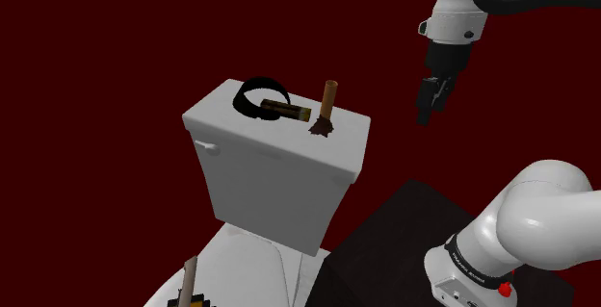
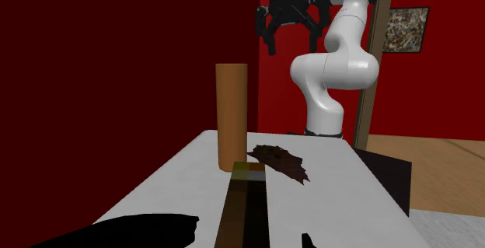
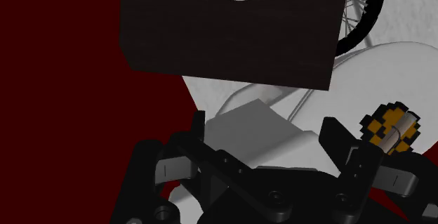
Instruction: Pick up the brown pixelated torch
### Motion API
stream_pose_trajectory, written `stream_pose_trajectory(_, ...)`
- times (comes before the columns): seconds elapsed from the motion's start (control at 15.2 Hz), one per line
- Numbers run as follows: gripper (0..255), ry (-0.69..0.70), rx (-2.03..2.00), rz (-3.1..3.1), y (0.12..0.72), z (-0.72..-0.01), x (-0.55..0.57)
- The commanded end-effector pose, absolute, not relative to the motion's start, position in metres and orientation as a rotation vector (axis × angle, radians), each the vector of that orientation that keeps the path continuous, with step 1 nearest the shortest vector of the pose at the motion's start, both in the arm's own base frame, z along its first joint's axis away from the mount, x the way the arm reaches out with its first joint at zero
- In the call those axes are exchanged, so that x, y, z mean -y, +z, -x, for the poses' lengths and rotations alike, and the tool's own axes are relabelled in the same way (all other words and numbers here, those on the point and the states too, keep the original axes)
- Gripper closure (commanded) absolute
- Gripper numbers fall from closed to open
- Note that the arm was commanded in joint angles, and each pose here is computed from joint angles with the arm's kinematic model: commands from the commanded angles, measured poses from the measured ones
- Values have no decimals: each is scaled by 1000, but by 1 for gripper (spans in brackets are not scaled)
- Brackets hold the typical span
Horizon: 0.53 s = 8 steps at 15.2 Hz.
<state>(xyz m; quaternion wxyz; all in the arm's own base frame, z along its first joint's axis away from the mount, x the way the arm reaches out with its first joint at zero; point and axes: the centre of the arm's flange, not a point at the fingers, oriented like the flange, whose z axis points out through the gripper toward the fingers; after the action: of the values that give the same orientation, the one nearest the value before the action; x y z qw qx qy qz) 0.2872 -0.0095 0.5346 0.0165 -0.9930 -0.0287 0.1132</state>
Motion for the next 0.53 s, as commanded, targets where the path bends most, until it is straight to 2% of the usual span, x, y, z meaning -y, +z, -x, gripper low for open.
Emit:
stream_pose_trajectory(0.0,0,352,89,3087,535,-287,9)
stream_pose_trajectory(0.46,0,266,317,3093,506,-364,-11)
